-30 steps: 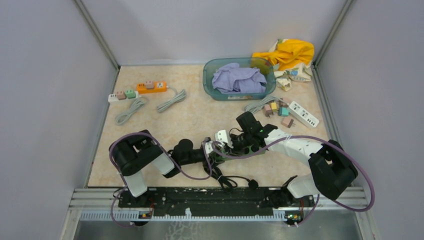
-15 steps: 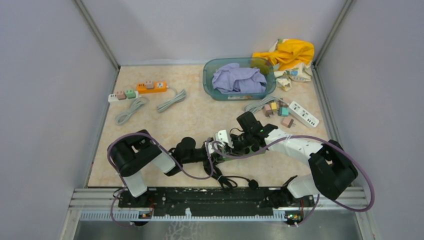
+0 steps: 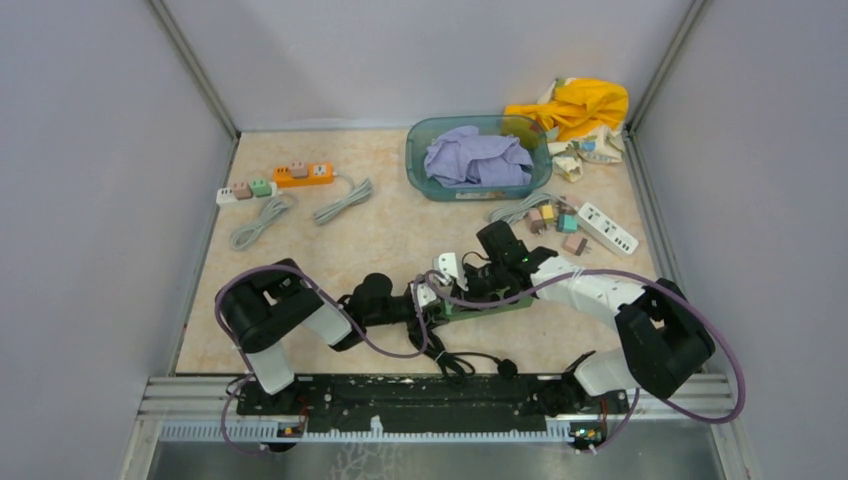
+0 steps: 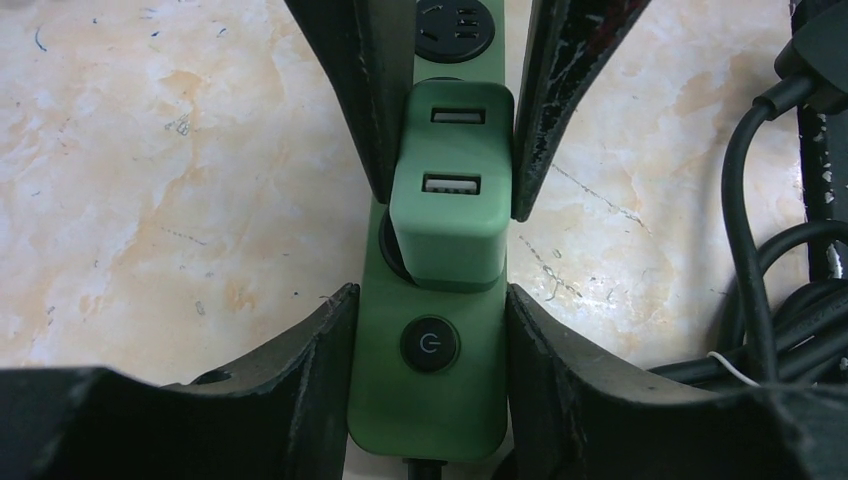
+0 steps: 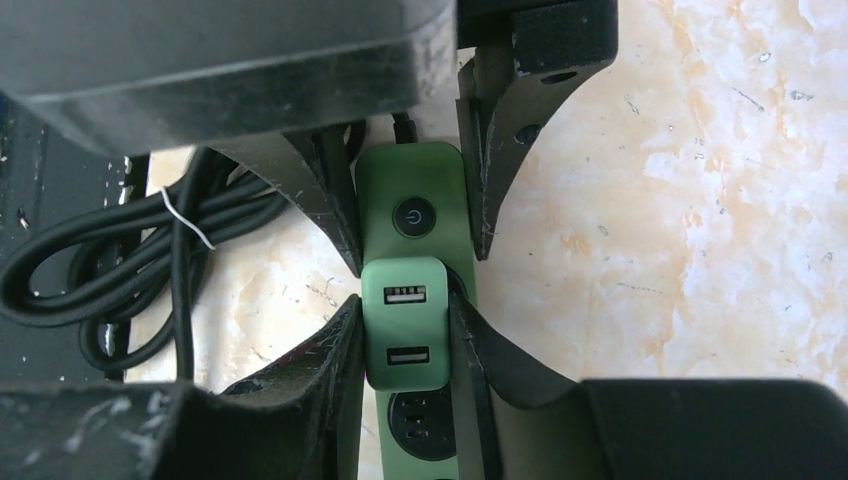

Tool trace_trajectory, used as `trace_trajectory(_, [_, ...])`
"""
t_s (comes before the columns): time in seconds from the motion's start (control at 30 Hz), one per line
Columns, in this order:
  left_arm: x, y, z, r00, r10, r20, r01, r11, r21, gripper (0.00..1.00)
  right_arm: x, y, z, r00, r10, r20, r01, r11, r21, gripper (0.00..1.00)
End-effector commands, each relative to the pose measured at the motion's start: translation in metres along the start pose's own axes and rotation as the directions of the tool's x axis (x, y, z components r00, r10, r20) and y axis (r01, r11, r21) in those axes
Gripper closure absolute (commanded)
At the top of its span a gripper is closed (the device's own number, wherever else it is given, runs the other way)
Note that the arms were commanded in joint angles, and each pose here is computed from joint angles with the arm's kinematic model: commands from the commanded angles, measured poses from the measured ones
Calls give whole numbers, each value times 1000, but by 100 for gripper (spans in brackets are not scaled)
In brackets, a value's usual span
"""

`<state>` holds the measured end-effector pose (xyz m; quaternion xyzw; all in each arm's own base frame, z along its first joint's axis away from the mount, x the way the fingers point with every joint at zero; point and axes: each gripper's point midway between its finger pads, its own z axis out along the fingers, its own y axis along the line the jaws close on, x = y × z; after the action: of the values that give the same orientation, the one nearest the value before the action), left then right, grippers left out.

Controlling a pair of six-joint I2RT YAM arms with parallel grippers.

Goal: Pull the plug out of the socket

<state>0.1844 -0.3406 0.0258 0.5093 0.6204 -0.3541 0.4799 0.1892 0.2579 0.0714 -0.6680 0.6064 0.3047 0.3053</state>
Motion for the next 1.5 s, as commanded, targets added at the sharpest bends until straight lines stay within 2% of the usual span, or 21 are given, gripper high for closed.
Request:
trace_trajectory(0.0, [43, -13, -9, 988, -45, -145, 50, 998, 29, 97, -19, -25, -15, 981, -183, 67, 178, 982, 69, 100])
trace_trajectory(0.1, [45, -14, -9, 988, -49, -148, 54, 998, 31, 97, -17, 3, -12, 959, -250, 130, 255, 966, -26, 100])
trace_trajectory(0.23, [45, -14, -8, 988, -54, -146, 59, 998, 31, 98, -30, 17, -2, 954, -240, 180, 255, 964, -68, 100])
trace_trajectory(0.4, [45, -15, -9, 986, -72, -149, 77, 997, 25, 98, -46, -14, 1, 979, -102, 179, 95, 994, 44, 100])
trace_trajectory(0.5, [46, -16, -9, 986, -76, -150, 81, 996, 26, 98, -39, -33, -6, 986, -62, 155, 46, 993, 107, 100])
trace_trajectory(0.57, [46, -16, -10, 986, -77, -150, 81, 996, 26, 98, -29, -38, -12, 989, -86, 123, 71, 990, 120, 100])
trace_trajectory(0.67, [45, -16, -9, 986, -76, -147, 81, 996, 28, 98, -14, -24, -19, 979, -197, 60, 193, 979, 64, 100])
trace_trajectory(0.83, [43, -15, -6, 987, -77, -144, 82, 996, 32, 98, -29, 9, -15, 958, -224, 182, 238, 970, -58, 100])
trace_trajectory(0.93, [42, -15, -6, 987, -80, -141, 85, 996, 32, 98, -36, 4, -4, 965, -191, 178, 199, 979, -32, 100])
trace_trajectory(1.07, [42, -15, -7, 986, -85, -143, 90, 996, 25, 98, -46, -25, -2, 982, -79, 174, 64, 994, 89, 100])
trace_trajectory(1.23, [43, -14, -8, 986, -85, -146, 89, 996, 21, 98, -35, -49, -21, 986, -83, 143, 55, 980, 190, 100])
trace_trajectory(1.37, [43, -14, -7, 986, -83, -144, 87, 996, 20, 98, -26, -32, -29, 980, -146, 138, 130, 985, 116, 100])
trace_trajectory(1.47, [42, -14, -6, 986, -83, -142, 87, 996, 23, 98, -34, -12, -28, 964, -171, 202, 168, 985, 30, 100])
